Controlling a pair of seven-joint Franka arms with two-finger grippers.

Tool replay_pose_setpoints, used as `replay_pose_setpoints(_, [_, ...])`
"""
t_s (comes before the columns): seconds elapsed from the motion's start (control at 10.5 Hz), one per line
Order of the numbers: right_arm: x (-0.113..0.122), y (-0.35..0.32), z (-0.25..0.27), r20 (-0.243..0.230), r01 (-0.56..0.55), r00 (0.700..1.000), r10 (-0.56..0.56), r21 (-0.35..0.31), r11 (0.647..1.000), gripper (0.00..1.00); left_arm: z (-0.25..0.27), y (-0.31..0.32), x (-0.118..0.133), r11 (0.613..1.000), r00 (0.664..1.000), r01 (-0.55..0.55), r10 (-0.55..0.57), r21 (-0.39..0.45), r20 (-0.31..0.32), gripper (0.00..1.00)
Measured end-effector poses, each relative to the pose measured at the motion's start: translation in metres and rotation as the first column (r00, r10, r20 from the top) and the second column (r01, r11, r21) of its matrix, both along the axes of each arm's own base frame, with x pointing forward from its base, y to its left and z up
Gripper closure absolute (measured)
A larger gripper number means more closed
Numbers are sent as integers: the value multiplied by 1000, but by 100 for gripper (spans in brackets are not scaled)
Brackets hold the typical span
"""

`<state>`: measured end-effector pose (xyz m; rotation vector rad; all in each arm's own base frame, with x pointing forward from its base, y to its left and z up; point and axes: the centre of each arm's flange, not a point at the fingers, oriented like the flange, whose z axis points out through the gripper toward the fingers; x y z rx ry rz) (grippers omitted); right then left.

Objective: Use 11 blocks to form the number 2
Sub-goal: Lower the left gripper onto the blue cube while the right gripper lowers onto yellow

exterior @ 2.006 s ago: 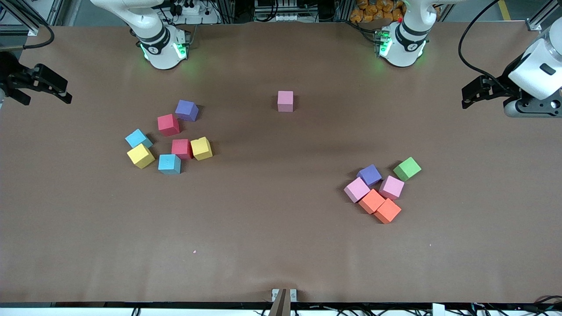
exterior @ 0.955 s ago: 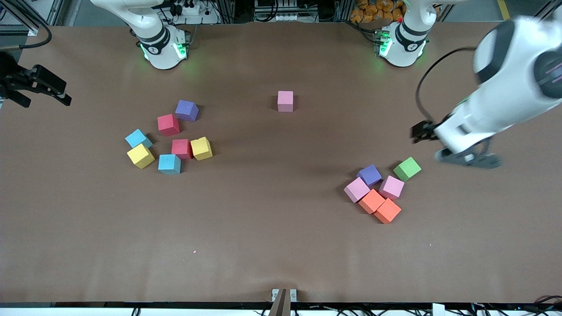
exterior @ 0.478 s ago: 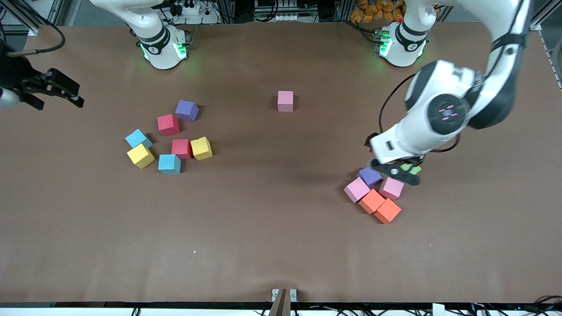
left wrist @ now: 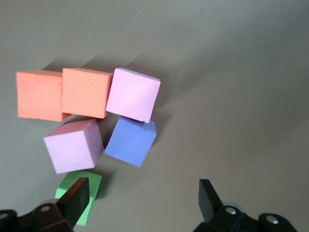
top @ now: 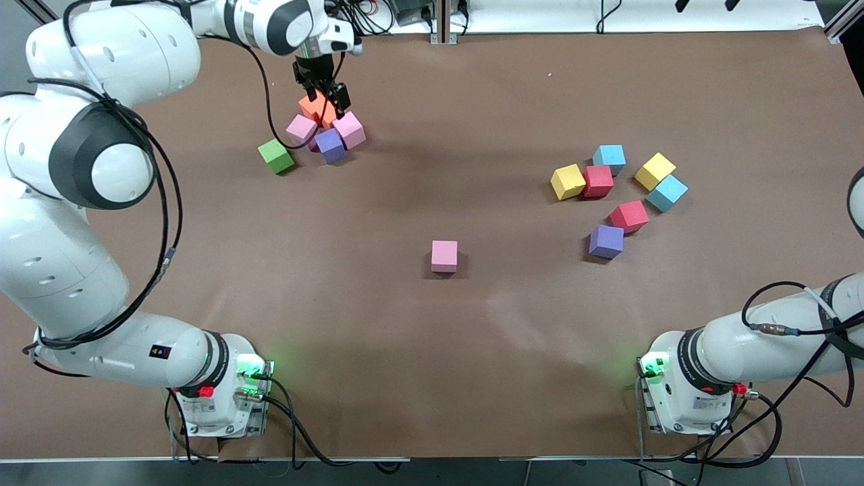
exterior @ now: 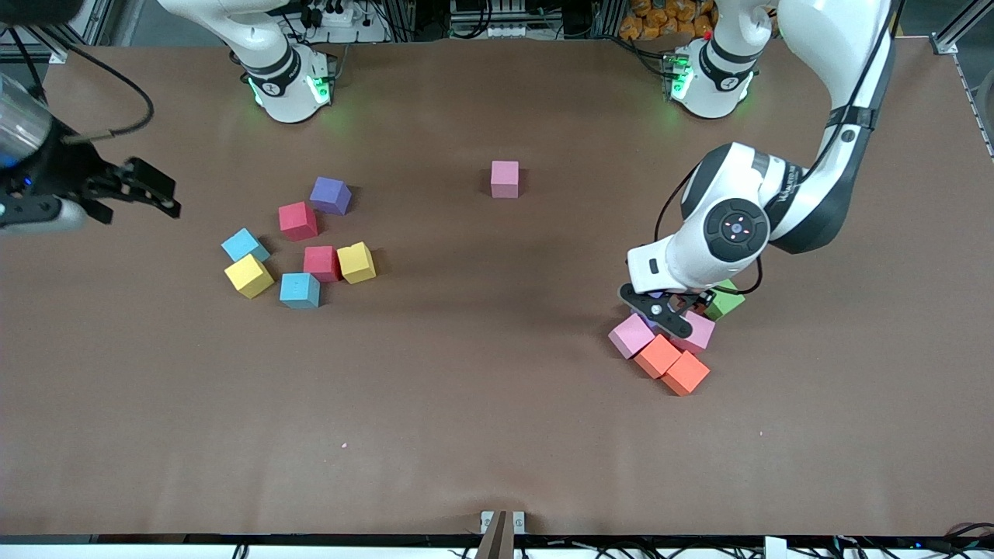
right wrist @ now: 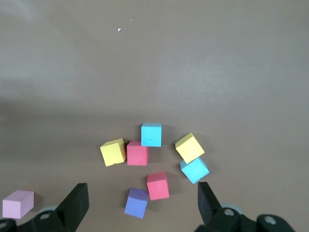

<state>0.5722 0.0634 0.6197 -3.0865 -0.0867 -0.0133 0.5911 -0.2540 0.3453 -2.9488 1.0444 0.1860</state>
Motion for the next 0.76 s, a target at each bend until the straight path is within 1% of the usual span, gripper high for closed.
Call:
replay_pose_setpoints(0.1, [10, 1, -13, 6, 2, 1000, -2, 0, 1000, 0, -8, 0, -3, 999, 1000, 27, -27, 19, 11, 0])
replay_pose_setpoints(0.29, [31, 3, -52, 44, 9, 999, -9, 3, 1000, 0, -18, 2, -6, 995, 996, 86, -87, 45, 22, 0])
replay_pose_setpoints(0.38, [41, 6, -77, 47, 7, 999, -7, 3, 1000, 0, -23, 2, -7, 993, 994, 108, -109, 43, 21, 0])
replay_pose_setpoints(0.48, [49, 13, -100, 39, -2, 999, 2, 1, 1000, 0, -34, 4, -7, 992, 992, 121, -122, 40, 15, 0])
replay_pose_setpoints(0.67, [62, 36, -144, 25, -31, 999, 31, -2, 1000, 0, -62, 13, -6, 993, 993, 118, -118, 23, 20, 0])
replay_pose_setpoints(0.76, [65, 46, -168, 40, -43, 998, 43, -2, 999, 0, -71, 18, -4, 993, 993, 113, -113, 16, 24, 0])
